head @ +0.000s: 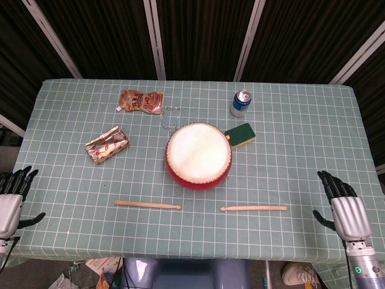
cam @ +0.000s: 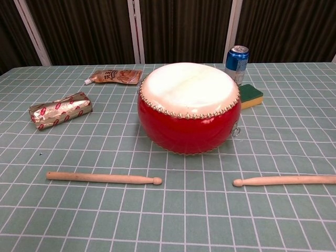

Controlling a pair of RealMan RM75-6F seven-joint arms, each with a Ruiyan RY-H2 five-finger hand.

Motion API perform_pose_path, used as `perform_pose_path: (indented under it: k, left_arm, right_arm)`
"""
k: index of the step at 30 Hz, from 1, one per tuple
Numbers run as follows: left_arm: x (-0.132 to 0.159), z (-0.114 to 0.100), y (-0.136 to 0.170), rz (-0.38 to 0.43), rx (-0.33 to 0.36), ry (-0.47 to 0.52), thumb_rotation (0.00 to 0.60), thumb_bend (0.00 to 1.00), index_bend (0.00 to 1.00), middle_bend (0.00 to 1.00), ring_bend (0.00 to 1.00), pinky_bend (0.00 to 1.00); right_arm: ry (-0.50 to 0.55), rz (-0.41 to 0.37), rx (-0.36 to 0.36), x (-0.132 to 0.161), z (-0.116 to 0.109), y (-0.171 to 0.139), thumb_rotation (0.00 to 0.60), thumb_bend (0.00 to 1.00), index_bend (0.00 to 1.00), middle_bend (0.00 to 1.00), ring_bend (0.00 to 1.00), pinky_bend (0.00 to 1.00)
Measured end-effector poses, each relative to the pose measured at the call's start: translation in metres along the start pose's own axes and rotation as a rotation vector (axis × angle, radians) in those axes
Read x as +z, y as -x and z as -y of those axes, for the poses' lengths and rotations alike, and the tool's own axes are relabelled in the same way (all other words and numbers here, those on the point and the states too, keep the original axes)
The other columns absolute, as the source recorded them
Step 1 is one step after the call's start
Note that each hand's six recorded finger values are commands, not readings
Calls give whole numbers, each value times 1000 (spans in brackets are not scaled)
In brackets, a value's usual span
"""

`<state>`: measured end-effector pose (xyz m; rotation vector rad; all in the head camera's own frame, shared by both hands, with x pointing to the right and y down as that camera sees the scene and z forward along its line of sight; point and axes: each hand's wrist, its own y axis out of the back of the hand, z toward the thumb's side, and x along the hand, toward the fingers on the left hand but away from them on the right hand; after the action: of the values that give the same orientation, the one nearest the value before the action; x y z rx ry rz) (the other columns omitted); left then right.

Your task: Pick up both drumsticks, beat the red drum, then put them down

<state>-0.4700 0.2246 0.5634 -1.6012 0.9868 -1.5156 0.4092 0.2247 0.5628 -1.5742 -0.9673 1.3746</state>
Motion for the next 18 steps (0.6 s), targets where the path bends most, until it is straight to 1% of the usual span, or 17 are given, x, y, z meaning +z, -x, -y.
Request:
perform_pose_path:
  k: [2,4,7,9,13,18]
  left_arm:
    - [1,0,0,3,0,0,600,67,0,0,0,20]
    - [3,1,0,9,-2,-5,600,67,0,0,0,20]
    - [4,2,0,11,-8,-8,600,67,0,0,0,20]
    - [4,3,0,10,-11,-8,600,67,0,0,0,20]
    - [3,3,0,7,-15,-5,600,67,0,0,0,20]
    - [3,3,0,7,-19,-1,600,67,0,0,0,20]
  right_arm:
    - [5,-22,4,6,2,-1,600,241,307,821,970,939]
    - [10,-42,29,13,8,-2,600,240,377,902,1000,990]
    - [11,-67,69,26,17,-2,600,240,425,973,1000,1000]
    - [1,-87,94,37,23,-2,600,240,442,995,1000,1000]
    - [-35,-124,137,61,37,2,600,240,463,1000,1000,1000]
    - [-67,-142,185,87,57,12,600,241,477,1000,1000,1000]
